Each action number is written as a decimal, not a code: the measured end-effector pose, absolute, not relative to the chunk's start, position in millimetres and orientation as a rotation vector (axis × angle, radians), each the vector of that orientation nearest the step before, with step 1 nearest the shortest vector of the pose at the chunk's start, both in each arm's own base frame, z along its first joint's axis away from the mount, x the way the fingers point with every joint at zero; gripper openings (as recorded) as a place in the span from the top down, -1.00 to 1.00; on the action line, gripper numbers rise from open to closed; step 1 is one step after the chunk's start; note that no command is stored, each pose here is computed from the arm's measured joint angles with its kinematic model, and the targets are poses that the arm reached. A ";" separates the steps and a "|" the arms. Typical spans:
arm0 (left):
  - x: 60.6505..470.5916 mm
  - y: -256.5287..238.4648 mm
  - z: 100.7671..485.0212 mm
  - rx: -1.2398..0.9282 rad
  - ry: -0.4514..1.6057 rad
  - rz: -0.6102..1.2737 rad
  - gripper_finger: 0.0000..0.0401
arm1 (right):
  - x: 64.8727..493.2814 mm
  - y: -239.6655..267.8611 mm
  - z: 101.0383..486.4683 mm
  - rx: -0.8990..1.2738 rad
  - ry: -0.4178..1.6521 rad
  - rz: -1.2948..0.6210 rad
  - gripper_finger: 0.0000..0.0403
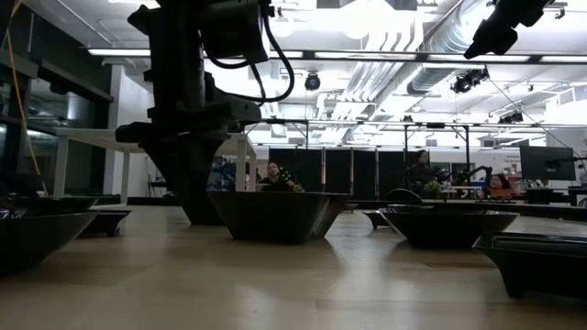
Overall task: Pick & Place Mini shaped plates
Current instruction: Stack the black distorted square plate on top of the black distorted square plate on the shelf
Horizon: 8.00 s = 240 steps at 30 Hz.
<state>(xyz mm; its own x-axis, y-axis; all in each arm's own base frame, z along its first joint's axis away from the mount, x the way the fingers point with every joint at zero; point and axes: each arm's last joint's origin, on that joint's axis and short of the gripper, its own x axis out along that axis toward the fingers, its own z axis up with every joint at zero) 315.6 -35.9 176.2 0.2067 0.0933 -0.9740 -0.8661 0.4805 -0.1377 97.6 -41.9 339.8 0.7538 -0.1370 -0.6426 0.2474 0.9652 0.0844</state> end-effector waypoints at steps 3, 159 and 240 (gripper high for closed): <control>315.6 -35.9 176.2 -0.828 1.173 0.787 0.62 | 97.6 -41.9 339.8 0.164 0.687 -0.209 -0.04; 200.2 115.5 327.3 -1.032 0.550 1.015 0.76 | 95.7 -41.1 337.5 0.167 0.718 -0.209 -0.04; 299.0 -86.5 201.0 -0.687 0.717 0.264 0.61 | 87.3 -38.3 328.1 0.510 0.811 -0.451 -0.04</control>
